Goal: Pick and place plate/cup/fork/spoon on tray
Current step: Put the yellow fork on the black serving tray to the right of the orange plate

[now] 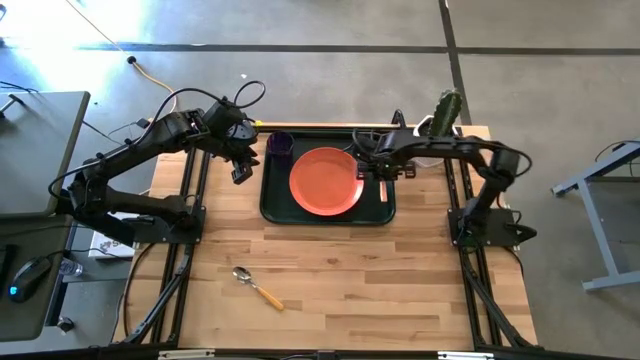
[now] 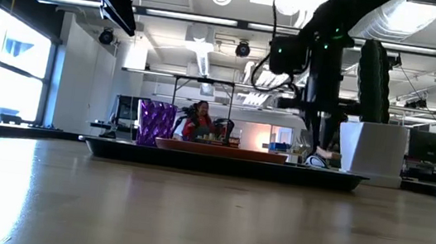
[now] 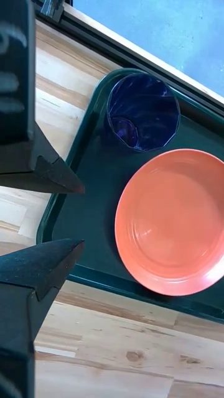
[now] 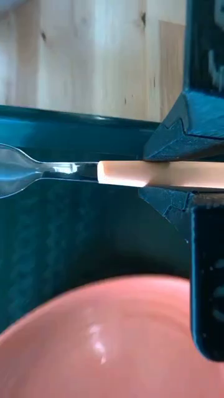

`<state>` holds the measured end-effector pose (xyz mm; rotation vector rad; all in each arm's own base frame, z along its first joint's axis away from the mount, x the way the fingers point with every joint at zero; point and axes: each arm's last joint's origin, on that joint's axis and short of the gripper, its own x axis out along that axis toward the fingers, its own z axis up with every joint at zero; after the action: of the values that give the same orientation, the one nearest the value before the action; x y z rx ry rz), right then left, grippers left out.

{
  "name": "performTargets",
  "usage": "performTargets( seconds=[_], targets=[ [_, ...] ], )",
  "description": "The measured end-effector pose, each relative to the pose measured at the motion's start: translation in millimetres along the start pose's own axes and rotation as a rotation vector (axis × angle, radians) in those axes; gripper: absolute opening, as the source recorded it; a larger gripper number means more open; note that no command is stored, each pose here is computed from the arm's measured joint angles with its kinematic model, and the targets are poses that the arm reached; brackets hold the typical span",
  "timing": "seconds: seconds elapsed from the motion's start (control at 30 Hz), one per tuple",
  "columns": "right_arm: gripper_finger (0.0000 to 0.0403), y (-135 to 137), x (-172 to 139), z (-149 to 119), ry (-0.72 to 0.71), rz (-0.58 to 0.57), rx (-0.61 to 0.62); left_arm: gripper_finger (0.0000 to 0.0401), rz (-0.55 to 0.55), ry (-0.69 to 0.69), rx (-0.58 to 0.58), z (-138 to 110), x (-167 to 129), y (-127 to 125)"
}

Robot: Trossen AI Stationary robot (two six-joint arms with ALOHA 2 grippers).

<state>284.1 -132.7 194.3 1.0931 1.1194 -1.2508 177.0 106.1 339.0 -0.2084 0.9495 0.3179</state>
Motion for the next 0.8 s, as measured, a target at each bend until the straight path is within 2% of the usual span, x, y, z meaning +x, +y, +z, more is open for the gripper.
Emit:
performTargets(
  seconds=[0.13,0.4,0.8],
  targets=[
    [0.0028,5,19,1,0.052,-0.040,0.001,0.0117,0.000,0.000,0.000,0,0,0],
    [0.0028,13,42,1,0.085,-0.050,0.002,0.0117,0.000,0.000,0.000,0,0,0],
    [0.0028,13,46,2,0.102,-0.059,0.003,0.0117,0.000,0.000,0.000,0,0,0]
  ],
)
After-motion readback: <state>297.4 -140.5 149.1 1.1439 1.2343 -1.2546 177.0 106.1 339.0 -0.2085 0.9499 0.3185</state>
